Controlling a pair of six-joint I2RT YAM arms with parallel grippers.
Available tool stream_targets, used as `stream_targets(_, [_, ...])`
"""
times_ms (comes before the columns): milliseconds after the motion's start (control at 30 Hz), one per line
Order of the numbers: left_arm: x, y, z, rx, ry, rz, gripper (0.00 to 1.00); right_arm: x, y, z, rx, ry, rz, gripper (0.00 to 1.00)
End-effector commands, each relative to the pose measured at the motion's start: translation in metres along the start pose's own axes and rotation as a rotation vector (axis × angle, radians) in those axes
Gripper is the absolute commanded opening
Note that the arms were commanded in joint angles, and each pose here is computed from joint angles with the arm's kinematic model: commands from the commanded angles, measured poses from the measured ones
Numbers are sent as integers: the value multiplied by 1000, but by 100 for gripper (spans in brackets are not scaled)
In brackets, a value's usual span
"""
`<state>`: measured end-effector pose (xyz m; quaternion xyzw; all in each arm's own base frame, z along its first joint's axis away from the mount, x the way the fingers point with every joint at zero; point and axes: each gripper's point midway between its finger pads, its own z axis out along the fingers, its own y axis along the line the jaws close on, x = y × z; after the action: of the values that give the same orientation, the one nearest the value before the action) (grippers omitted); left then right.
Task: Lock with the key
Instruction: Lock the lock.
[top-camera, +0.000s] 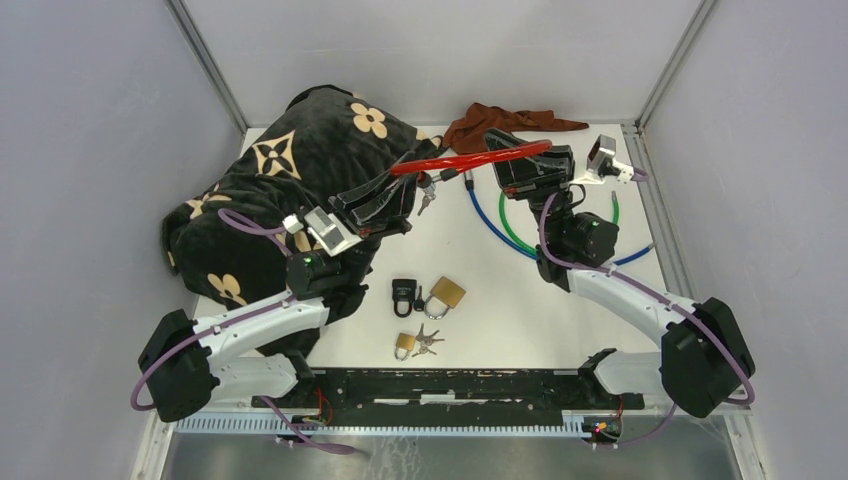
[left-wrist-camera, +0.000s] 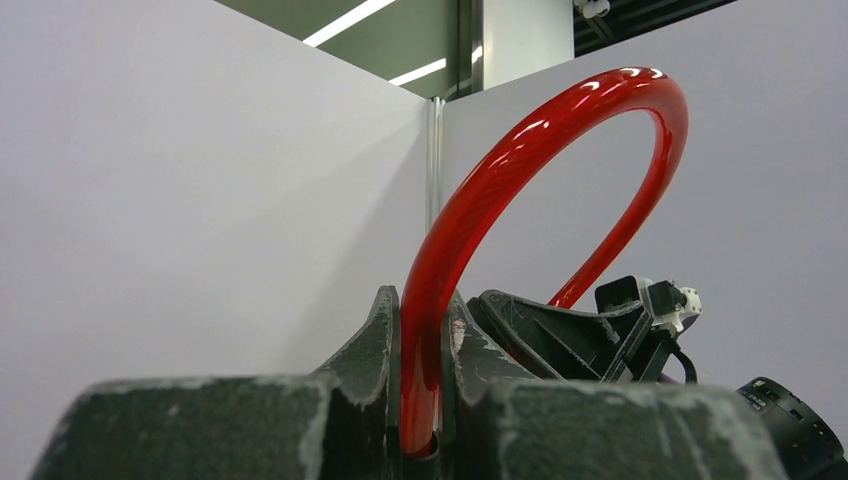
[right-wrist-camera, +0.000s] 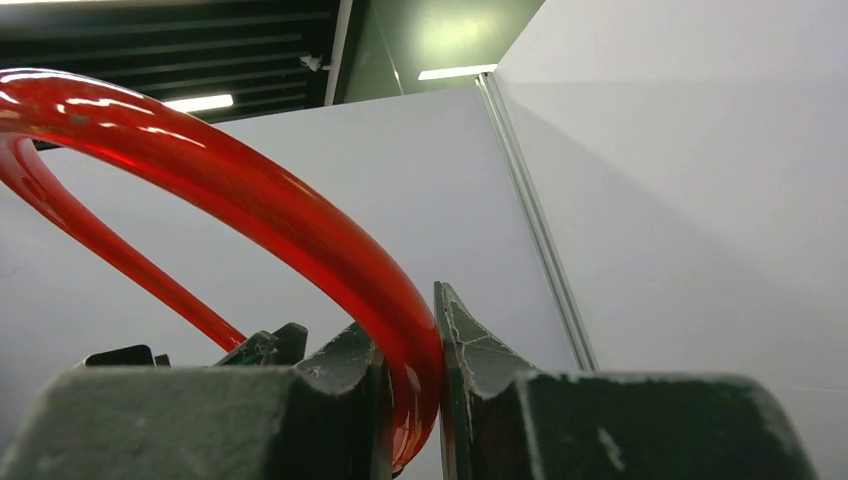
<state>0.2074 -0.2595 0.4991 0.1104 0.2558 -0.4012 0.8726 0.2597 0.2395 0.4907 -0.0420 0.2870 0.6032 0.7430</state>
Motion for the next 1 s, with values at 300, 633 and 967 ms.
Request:
stream_targets(300, [-102, -2, 10, 10, -333, -86, 2, 20, 10, 6, -75, 149, 8, 31])
stream_targets(633, [-99, -2, 9, 11, -326, -81, 2, 23, 18, 12, -109, 199, 8, 11])
stream_targets(967, [-99, -4, 11, 21, -333, -80, 2, 57, 18, 9, -134, 341, 54, 19])
